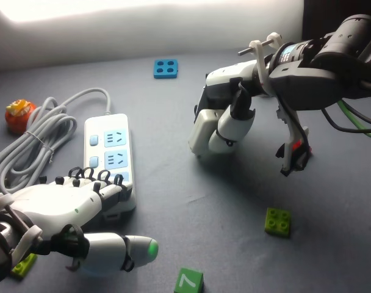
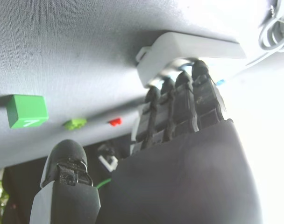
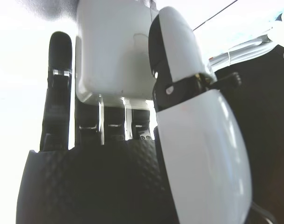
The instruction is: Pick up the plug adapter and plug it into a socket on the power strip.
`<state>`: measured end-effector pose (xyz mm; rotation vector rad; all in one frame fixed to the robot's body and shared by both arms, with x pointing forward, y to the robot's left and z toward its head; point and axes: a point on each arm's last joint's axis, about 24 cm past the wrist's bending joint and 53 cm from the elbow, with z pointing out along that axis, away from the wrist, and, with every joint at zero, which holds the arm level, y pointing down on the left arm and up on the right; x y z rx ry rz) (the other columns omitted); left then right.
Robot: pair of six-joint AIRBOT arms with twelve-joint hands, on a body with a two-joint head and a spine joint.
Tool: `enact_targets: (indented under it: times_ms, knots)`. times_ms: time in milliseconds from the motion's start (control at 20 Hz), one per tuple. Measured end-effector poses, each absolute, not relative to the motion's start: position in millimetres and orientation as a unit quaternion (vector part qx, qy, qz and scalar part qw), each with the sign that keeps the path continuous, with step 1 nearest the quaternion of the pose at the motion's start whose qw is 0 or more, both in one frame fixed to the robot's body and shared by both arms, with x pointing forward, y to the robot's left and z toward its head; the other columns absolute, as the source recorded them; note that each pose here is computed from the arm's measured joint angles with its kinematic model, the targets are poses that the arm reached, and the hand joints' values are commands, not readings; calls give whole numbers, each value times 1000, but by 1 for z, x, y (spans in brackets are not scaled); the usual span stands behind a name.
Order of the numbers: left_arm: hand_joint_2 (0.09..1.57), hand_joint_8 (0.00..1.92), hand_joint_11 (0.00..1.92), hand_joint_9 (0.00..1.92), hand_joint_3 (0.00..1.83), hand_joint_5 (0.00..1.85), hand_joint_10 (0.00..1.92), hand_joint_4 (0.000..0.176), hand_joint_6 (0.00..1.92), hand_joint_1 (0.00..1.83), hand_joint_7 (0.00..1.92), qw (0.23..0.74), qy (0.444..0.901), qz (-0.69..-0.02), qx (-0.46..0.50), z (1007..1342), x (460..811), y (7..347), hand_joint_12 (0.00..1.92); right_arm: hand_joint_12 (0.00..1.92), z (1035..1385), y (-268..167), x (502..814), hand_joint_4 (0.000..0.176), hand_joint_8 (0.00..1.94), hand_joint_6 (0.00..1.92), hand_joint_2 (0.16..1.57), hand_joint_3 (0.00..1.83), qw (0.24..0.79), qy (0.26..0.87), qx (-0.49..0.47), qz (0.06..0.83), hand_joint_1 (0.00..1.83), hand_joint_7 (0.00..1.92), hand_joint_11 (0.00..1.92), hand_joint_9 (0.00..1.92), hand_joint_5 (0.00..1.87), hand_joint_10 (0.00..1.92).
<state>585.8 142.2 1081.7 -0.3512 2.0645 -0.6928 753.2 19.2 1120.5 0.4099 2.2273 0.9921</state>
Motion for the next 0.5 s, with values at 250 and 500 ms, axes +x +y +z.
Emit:
enact_targets:
  times_ms: [250, 500]
  knots:
    - [1140, 11, 35, 44, 0, 87, 11, 0, 9, 0, 72, 451, 835, -280, -142, 1082, 586, 142, 16, 960, 1118, 18, 753, 0, 889, 924, 1095, 0, 329, 853, 153, 376, 1234, 1089, 750, 1221, 973, 59]
    - [1135, 7, 52, 52, 0, 95, 9, 0, 7, 0, 76, 451, 835, -280, -142, 1082, 586, 142, 27, 931, 1125, 18, 753, 0, 822, 773, 1066, 0, 345, 861, 112, 356, 1253, 1146, 819, 1288, 1048, 59]
